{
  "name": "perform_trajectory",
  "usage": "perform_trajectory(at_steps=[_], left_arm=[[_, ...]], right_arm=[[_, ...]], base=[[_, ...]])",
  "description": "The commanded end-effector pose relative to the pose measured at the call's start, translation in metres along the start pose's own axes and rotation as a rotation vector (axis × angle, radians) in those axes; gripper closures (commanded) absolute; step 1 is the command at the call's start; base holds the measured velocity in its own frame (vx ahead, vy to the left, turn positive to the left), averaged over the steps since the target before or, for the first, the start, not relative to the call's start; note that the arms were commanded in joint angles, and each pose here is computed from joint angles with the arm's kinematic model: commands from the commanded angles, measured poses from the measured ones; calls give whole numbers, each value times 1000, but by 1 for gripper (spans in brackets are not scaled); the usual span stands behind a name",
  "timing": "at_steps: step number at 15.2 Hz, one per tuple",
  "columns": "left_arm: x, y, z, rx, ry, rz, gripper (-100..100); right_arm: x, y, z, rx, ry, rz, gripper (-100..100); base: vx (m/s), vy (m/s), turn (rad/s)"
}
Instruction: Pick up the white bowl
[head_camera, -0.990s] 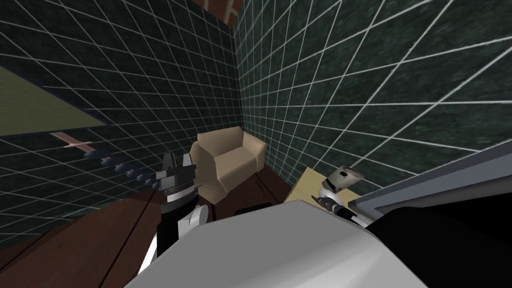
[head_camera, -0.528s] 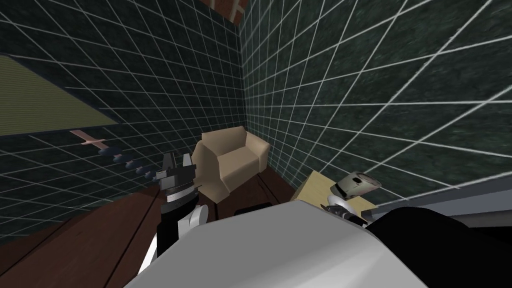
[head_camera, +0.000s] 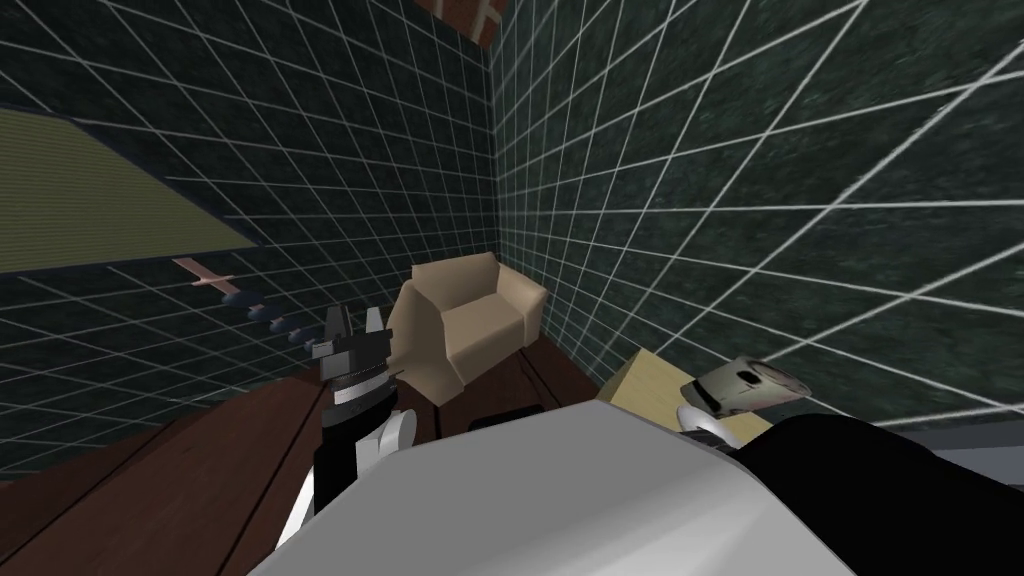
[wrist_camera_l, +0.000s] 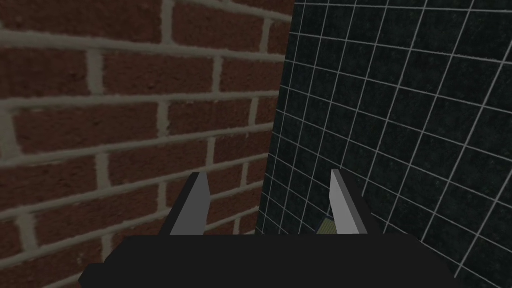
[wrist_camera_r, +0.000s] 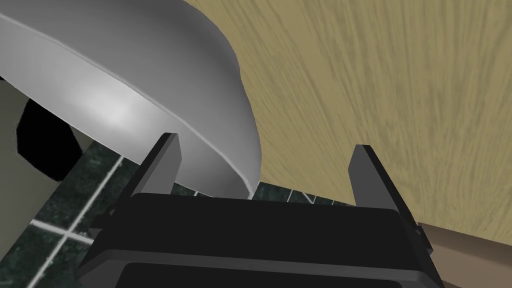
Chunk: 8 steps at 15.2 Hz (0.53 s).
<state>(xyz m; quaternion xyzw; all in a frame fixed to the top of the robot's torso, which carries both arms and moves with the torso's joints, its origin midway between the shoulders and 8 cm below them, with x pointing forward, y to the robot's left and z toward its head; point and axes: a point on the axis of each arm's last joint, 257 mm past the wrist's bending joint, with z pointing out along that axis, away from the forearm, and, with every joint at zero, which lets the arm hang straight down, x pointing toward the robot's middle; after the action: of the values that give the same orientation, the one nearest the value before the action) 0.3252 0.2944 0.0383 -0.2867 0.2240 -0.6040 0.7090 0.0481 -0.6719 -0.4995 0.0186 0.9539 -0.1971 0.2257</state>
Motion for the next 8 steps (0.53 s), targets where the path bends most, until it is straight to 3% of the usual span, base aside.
perform_trajectory(at_steps=[1,4,6,8], left_arm=[[0,0,0,0,0,0,0],[0,0,0,0,0,0,0],[0,0,0,0,0,0,0],[0,0,0,0,0,0,0]], right_arm=[[5,-3,0,5,10,-6,-100],[44,-25,-11,41,97,-74,-100],[44,-25,-11,41,97,-74,-100],[75,-42,-22,66,169,-130,-100]], base=[[37,28,-18],[55,38,97],[51,42,52],[60,51,82]])
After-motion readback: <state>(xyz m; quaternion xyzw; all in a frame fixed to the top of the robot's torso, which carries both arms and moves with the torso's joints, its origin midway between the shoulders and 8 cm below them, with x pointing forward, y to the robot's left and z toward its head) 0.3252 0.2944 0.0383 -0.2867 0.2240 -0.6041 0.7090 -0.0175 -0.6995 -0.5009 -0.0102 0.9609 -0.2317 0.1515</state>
